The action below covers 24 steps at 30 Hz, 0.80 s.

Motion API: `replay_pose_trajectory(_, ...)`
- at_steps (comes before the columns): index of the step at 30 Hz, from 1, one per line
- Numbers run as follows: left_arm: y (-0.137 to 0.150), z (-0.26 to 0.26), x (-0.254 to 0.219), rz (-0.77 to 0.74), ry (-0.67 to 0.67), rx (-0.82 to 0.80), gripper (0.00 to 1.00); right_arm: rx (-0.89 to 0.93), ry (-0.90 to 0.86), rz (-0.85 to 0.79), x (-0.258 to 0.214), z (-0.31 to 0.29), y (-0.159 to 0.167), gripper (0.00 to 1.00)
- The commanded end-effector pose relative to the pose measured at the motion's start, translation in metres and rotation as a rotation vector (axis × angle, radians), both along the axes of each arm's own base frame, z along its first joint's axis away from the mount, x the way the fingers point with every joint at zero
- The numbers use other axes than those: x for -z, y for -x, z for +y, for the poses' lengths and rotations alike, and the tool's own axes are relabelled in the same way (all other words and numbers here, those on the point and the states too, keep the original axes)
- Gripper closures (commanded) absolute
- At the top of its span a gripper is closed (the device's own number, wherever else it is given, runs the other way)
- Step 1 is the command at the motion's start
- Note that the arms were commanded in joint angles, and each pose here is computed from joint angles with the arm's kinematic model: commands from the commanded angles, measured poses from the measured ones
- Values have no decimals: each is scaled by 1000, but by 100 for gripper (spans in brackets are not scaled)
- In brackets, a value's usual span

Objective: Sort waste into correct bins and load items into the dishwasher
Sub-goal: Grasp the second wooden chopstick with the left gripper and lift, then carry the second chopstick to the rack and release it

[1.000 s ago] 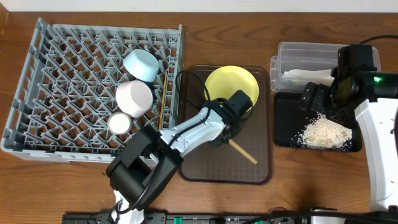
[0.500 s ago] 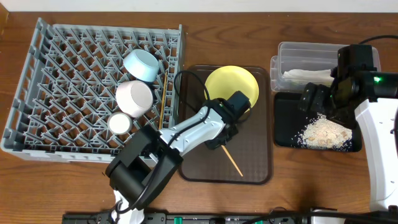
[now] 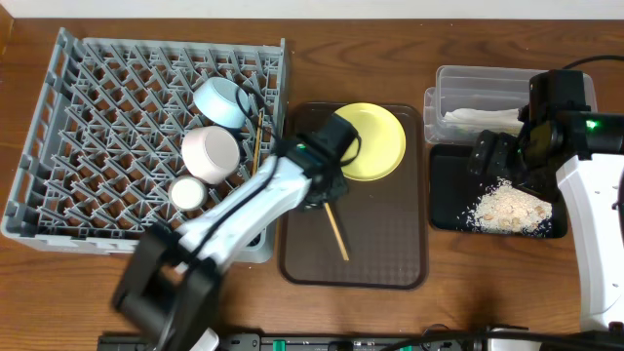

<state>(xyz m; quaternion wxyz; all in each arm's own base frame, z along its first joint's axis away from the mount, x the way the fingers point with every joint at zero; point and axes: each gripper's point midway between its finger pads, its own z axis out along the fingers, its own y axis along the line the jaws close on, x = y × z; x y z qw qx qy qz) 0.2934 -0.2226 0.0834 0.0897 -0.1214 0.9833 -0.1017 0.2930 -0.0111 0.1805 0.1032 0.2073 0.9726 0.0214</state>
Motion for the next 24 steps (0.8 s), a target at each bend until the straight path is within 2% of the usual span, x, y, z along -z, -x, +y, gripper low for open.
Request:
replay_pose_trajectory(1, -3, 9, -39, -172, -61, 376, 92, -3, 3, -18, -6, -3, 2, 1)
replay_pose_trajectory(7, -20, 47, -95, -359, -90, 414, 92, -3, 3, -18, -6, -3, 2, 1)
replay_pose_trajectory(13, -43, 96, -122, -447, -155, 395, 92, -3, 3, -17, -6, -3, 2, 1)
replay_pose_trajectory(17, -53, 115, -119, -447, -196, 414, 92, -3, -1, -18, -6, -2, 2, 1)
replay_pose_trajectory(24, -68, 116, -91, -396, -224, 460, 92, -5, -8, -18, -6, -1, 2, 1)
